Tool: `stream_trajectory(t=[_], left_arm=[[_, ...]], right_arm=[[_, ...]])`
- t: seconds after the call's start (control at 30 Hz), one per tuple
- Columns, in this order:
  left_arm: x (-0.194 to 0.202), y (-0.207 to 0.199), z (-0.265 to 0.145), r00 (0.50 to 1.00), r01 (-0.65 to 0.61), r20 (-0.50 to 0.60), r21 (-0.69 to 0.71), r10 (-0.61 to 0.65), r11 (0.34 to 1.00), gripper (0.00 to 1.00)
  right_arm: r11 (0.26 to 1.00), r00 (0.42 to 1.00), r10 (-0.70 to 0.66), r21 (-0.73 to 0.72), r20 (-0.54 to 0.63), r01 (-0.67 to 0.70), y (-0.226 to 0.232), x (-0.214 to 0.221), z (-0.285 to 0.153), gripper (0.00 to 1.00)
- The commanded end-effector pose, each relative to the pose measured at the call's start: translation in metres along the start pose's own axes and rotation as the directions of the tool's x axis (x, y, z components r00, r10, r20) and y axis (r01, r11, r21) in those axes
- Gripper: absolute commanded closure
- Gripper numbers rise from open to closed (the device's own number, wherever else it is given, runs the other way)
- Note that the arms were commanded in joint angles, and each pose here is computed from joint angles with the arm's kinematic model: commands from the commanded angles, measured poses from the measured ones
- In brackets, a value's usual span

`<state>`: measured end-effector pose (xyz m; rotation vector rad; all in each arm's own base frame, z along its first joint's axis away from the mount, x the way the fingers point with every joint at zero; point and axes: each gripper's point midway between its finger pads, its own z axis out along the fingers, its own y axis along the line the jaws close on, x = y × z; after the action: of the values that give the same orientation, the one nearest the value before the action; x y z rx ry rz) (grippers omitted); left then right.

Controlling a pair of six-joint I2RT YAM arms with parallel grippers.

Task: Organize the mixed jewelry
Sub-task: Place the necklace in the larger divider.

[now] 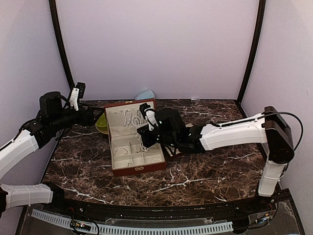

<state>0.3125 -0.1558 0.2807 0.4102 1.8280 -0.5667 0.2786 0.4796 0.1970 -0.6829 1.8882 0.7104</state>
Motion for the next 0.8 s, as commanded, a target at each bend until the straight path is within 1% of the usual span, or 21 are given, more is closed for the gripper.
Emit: stream_trajectory(t=[0.0, 0.2, 0.4, 0.53, 0.67, 0.77], left_arm=[[-0.004, 0.0, -0.001, 1.0, -0.001, 0.024, 0.006, 0.001, 1.0, 0.18], [-0.003, 0.001, -0.001, 1.0, 0.001, 0.022, 0.002, -0.001, 1.0, 0.18], [-0.003, 0.002, -0.001, 1.0, -0.004, 0.024, -0.01, 0.004, 1.0, 0.18], [-0.003, 0.003, -0.001, 1.0, -0.004, 0.023, -0.012, 0.004, 1.0, 0.18], [-0.001, 0.004, 0.0, 1.0, -0.002, 0.019, -0.014, 0.002, 1.0, 0.18], [-0.001, 0.004, 0.001, 1.0, -0.002, 0.017, -0.013, 0.002, 1.0, 0.18]], right_arm=[[1.0, 1.0, 0.021, -0.019, 0.001, -0.021, 0.002, 0.002, -0.006, 1.0], [0.999, 0.998, 0.026, -0.029, -0.053, -0.027, 0.001, 0.02, -0.009, 1.0], [0.998, 0.985, -0.013, -0.064, -0.173, 0.002, 0.0, 0.057, -0.018, 1.0], [0.996, 0.963, -0.065, -0.084, -0.263, 0.044, -0.003, 0.081, -0.022, 1.0], [0.992, 0.933, -0.117, -0.087, -0.341, 0.093, -0.012, 0.096, -0.023, 1.0], [0.987, 0.906, -0.149, -0.116, -0.395, 0.112, -0.018, 0.102, -0.023, 1.0]])
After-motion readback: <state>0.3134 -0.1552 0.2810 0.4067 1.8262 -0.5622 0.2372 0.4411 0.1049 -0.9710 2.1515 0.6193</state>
